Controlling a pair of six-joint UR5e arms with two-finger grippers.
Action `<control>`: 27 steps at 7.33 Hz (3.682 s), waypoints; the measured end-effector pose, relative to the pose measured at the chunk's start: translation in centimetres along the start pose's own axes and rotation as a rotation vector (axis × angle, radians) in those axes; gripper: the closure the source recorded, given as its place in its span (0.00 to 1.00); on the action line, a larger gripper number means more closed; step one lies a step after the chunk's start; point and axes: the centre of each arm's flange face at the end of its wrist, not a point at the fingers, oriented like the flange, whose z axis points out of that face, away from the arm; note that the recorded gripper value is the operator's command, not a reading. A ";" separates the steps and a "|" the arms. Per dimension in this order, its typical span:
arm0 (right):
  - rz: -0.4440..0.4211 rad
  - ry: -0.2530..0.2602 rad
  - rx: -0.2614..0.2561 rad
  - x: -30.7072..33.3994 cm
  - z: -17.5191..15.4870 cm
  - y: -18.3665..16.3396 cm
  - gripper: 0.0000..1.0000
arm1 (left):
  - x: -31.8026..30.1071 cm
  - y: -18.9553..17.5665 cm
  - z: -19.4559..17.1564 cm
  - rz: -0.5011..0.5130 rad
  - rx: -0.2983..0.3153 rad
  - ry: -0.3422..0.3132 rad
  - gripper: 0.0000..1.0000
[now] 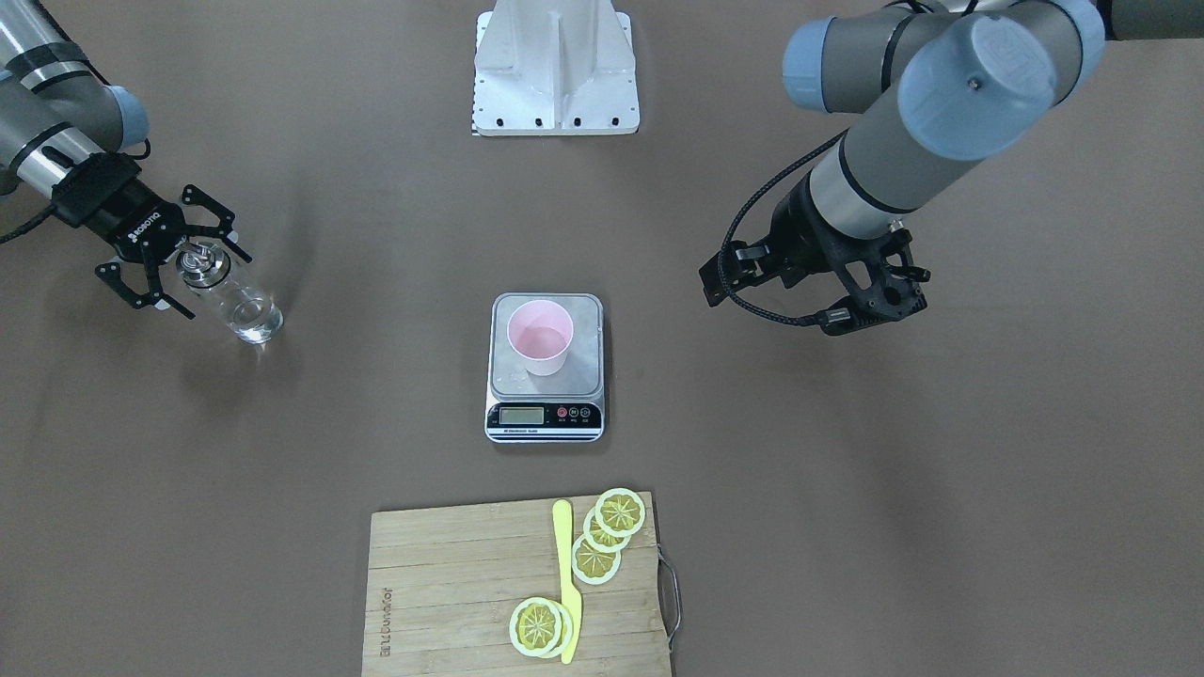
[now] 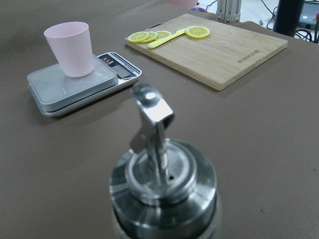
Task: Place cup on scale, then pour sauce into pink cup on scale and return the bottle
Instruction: 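Grasp the glass sauce bottle with the right gripper and lift it, then carry the bottle with the right gripper over the pink cup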
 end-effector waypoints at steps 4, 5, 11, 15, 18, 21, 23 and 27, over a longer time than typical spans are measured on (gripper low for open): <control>-0.004 -0.014 0.030 0.8 1.2 2.0 0.06 | -0.1 0.0 0.0 0.000 0.000 -0.001 0.03; 0.002 -0.020 0.044 1.0 1.6 2.6 0.06 | 0.0 0.0 0.0 0.001 0.001 0.000 0.03; 0.017 -0.035 0.119 0.9 2.2 3.1 0.98 | 0.0 0.1 -0.1 0.001 0.001 0.001 0.03; 0.036 -0.017 0.191 0.5 1.9 1.6 1.00 | 0.3 0.8 -0.8 0.003 0.001 0.002 0.03; 0.059 0.027 0.148 -1.9 3.8 -4.0 1.00 | 0.1 0.8 -1.0 0.005 0.003 -0.001 0.03; 0.079 0.180 -0.085 -8.1 6.2 -14.3 1.00 | -3.5 -2.5 -4.0 0.079 0.042 -0.033 0.03; 0.052 0.278 -0.205 -14.1 10.7 -18.3 1.00 | -6.6 -4.7 -6.9 0.150 0.054 -0.083 0.03; -0.049 0.446 -0.512 -20.7 15.2 -23.8 1.00 | -13.8 -8.1 -8.8 0.246 0.061 -0.134 0.03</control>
